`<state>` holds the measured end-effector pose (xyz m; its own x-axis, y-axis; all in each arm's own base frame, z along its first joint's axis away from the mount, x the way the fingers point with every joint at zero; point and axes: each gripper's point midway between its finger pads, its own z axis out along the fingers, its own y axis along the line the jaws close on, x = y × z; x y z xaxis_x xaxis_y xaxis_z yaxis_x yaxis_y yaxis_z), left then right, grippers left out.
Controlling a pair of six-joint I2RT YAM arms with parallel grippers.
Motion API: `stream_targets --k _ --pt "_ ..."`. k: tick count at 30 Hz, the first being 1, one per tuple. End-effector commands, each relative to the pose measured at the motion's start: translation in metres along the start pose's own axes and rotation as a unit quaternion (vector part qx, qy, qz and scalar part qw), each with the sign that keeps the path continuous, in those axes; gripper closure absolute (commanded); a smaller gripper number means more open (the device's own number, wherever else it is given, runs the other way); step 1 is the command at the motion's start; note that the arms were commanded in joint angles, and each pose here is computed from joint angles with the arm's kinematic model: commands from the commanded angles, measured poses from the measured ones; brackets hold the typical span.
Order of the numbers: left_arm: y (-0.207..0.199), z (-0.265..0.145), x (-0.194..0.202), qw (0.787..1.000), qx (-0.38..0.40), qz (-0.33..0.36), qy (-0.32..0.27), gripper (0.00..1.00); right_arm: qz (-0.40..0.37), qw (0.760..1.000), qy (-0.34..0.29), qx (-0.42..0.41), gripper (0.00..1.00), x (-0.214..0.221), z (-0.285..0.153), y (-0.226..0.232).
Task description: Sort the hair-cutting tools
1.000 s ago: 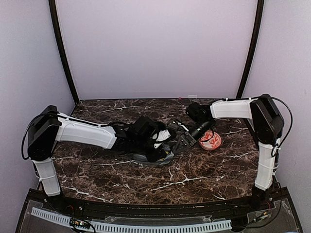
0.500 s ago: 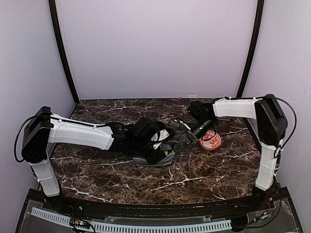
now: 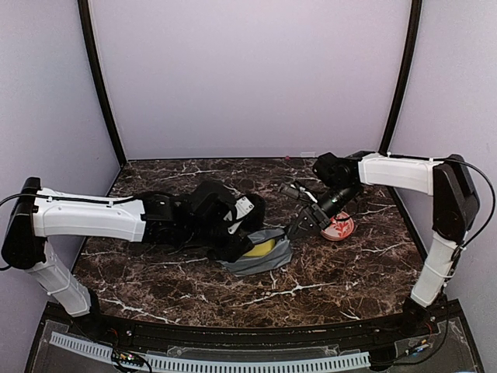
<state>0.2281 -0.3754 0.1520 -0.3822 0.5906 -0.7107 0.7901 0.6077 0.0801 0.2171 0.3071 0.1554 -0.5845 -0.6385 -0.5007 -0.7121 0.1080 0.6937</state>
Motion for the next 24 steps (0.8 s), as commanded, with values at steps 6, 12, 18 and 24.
stream_targets --k 6,12,18,24 --pt "0.042 -0.018 0.066 0.983 -0.086 -0.13 0.092 0.36 0.003 0.999 0.028 0.022 1.0 0.023 0.004 -0.013" --pt "0.037 -0.031 0.072 0.967 0.012 -0.25 0.041 0.35 0.007 0.999 0.03 0.024 1.0 0.023 0.006 -0.02" --pt "0.034 -0.03 0.072 0.953 0.074 -0.292 0.018 0.41 0.011 0.999 0.032 0.023 1.0 0.023 0.008 -0.024" --pt "0.026 -0.019 0.074 0.948 0.109 -0.298 0.033 0.58 0.013 0.999 0.032 0.022 1.0 0.022 0.009 -0.025"
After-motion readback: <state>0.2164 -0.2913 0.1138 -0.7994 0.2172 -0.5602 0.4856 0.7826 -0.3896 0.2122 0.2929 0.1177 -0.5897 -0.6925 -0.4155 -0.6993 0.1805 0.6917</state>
